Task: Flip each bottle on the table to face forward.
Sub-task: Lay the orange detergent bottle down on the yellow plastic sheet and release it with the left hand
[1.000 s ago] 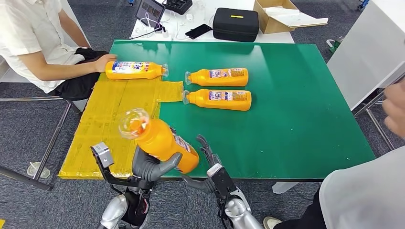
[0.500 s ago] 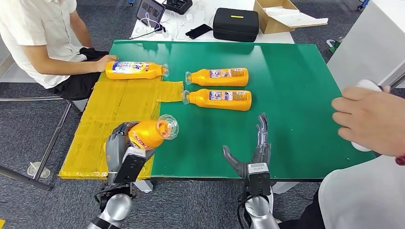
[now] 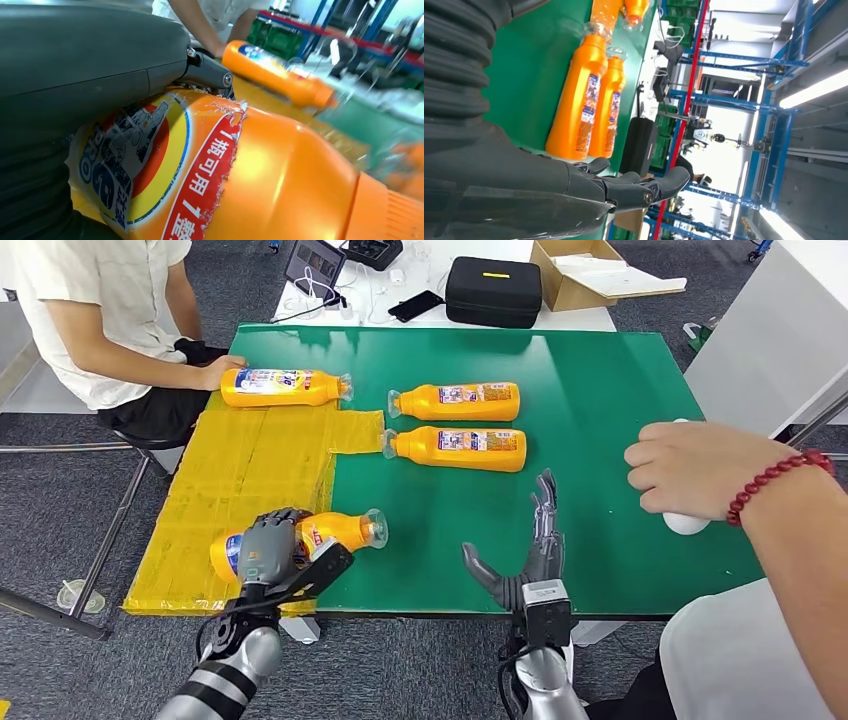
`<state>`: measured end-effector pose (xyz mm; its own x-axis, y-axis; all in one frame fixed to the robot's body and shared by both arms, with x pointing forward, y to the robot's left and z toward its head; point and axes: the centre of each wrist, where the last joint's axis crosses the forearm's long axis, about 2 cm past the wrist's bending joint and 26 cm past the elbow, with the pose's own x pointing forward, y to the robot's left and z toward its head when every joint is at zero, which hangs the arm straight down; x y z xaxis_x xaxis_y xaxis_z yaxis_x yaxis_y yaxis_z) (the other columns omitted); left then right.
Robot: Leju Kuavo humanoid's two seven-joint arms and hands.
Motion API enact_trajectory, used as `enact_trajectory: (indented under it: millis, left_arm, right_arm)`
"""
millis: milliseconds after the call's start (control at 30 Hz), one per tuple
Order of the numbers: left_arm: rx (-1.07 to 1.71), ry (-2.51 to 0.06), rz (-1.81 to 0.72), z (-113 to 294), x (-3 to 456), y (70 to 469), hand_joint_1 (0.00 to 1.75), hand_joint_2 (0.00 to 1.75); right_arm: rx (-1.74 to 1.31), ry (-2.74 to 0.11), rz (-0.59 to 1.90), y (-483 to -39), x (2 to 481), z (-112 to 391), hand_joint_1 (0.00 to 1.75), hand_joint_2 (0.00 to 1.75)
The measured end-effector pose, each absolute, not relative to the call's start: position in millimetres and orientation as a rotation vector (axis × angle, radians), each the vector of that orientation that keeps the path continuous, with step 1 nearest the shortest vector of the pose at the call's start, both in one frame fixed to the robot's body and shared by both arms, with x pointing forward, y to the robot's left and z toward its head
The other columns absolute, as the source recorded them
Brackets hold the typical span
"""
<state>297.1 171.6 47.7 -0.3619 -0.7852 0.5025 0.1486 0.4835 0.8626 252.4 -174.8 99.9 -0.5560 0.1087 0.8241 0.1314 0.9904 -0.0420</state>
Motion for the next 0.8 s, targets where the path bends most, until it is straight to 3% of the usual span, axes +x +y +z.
enact_trajectory:
  millis: [267, 467, 533, 667, 733, 800]
  left_arm:
    - [0.572, -1.53, -1.214, 47, 324, 182, 1.73, 1.75]
    - [0.565, -1.481, -1.258, 47, 329, 185, 1.44, 1.75]
    - [0.549, -1.444, -1.286, 46, 332, 186, 1.21, 1.75]
    - [0.514, -1.385, -1.326, 47, 337, 189, 0.29, 1.75]
    - [0.498, -1.363, -1.34, 47, 339, 190, 0.1, 1.75]
    - [0.473, -1.344, -1.352, 48, 341, 191, 0.04, 1.75]
  right_arm:
    - [-0.158, -2.156, -0.023, -173, 257, 98, 0.0, 1.75]
    - [-0.158, -2.147, -0.021, -172, 258, 96, 0.0, 1.75]
    - [-0.156, -2.141, -0.021, -172, 258, 95, 0.0, 1.75]
    - [-0.152, -2.128, -0.024, -173, 258, 92, 0.0, 1.75]
    - [-0.149, -2.124, -0.024, -173, 258, 91, 0.0, 1.75]
    - [-0.146, -2.119, -0.022, -174, 259, 90, 0.0, 1.75]
